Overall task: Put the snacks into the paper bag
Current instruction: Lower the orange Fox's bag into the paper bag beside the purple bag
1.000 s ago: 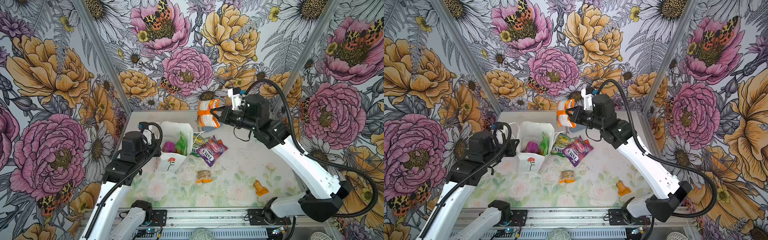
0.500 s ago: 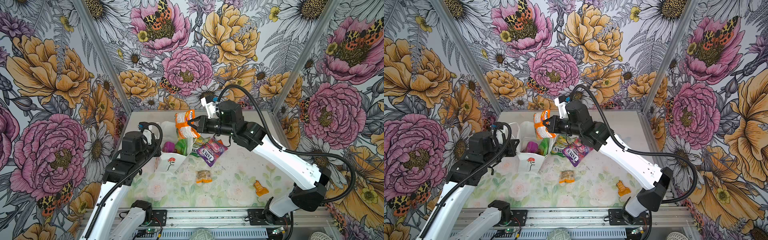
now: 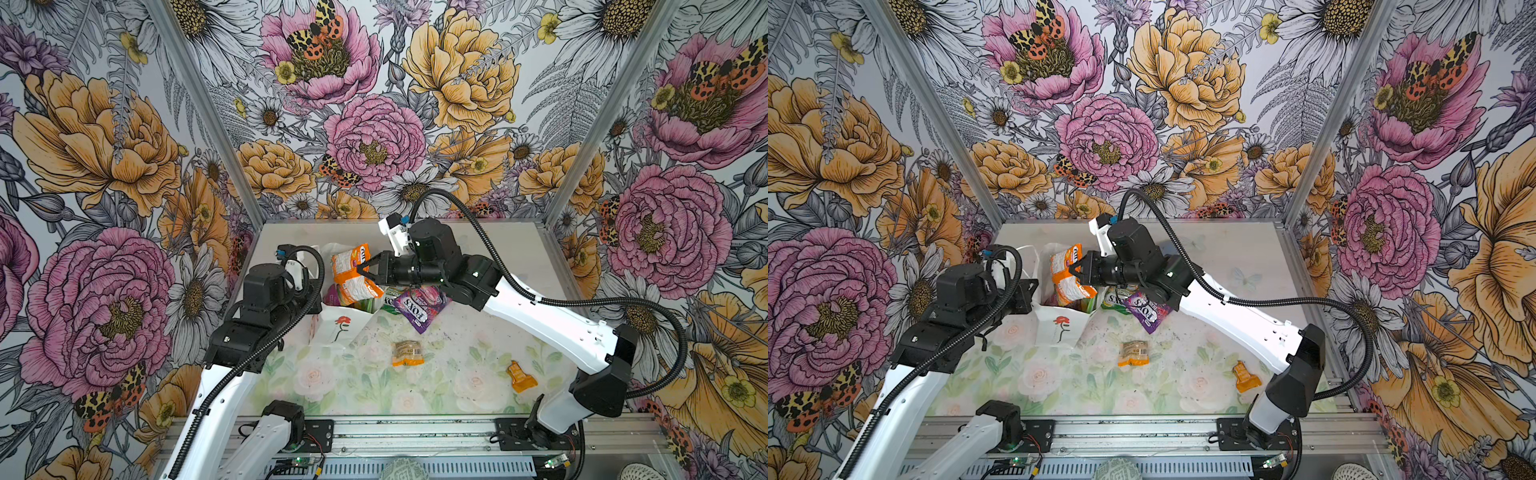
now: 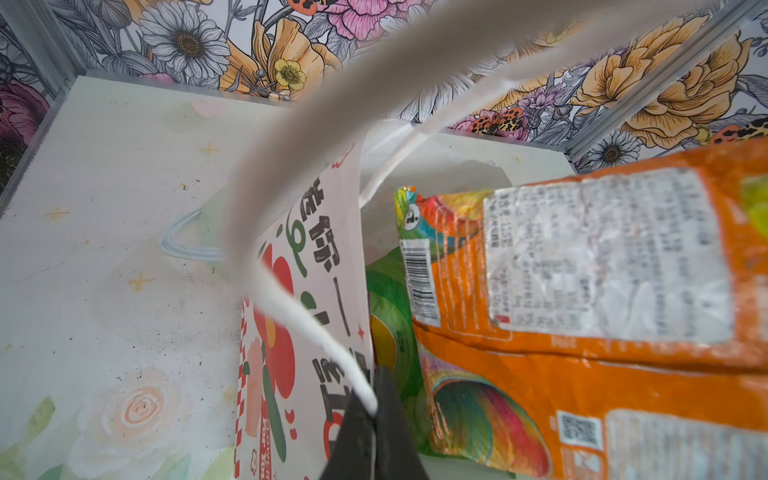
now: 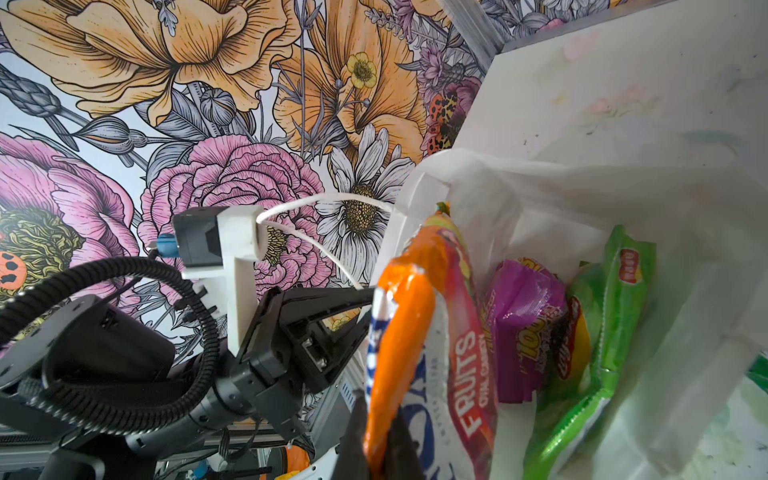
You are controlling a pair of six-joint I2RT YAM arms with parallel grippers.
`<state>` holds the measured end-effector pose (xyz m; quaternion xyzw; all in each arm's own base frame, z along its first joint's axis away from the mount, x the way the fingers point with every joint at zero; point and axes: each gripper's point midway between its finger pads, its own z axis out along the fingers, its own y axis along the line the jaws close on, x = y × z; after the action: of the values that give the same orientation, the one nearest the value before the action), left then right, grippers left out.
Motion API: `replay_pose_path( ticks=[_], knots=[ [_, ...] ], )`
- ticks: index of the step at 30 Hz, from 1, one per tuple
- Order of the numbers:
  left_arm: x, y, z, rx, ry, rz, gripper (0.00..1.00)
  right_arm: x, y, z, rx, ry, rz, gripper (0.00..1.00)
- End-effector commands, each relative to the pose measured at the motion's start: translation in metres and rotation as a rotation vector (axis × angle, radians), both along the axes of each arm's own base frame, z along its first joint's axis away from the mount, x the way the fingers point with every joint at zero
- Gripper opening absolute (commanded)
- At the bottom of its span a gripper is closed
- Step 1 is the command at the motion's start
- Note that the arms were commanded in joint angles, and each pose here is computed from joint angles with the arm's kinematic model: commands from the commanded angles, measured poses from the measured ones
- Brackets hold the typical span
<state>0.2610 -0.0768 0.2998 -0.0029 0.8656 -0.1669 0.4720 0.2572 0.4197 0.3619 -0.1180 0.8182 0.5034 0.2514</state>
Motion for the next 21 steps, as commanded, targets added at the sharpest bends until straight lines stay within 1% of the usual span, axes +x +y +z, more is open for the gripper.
replay_pose_path(
  ticks=[1,7,14,21],
  knots=[
    [0.004,-0.002,0.033,-0.011,-0.138,-0.011,0.0,0.001,0.013,0.009,0.072,0.002,0.018,0.0],
    [0.003,-0.002,0.035,-0.013,-0.146,-0.012,0.0,0.0,0.022,-0.002,0.085,0.046,0.032,0.0],
    [0.001,-0.005,0.037,-0.021,-0.152,-0.028,0.0,-0.002,0.035,-0.011,0.086,0.067,0.048,0.0],
    [-0.002,-0.01,0.04,-0.034,-0.166,-0.055,0.0,0.0,0.042,-0.02,0.079,0.08,0.035,0.0]
  ],
)
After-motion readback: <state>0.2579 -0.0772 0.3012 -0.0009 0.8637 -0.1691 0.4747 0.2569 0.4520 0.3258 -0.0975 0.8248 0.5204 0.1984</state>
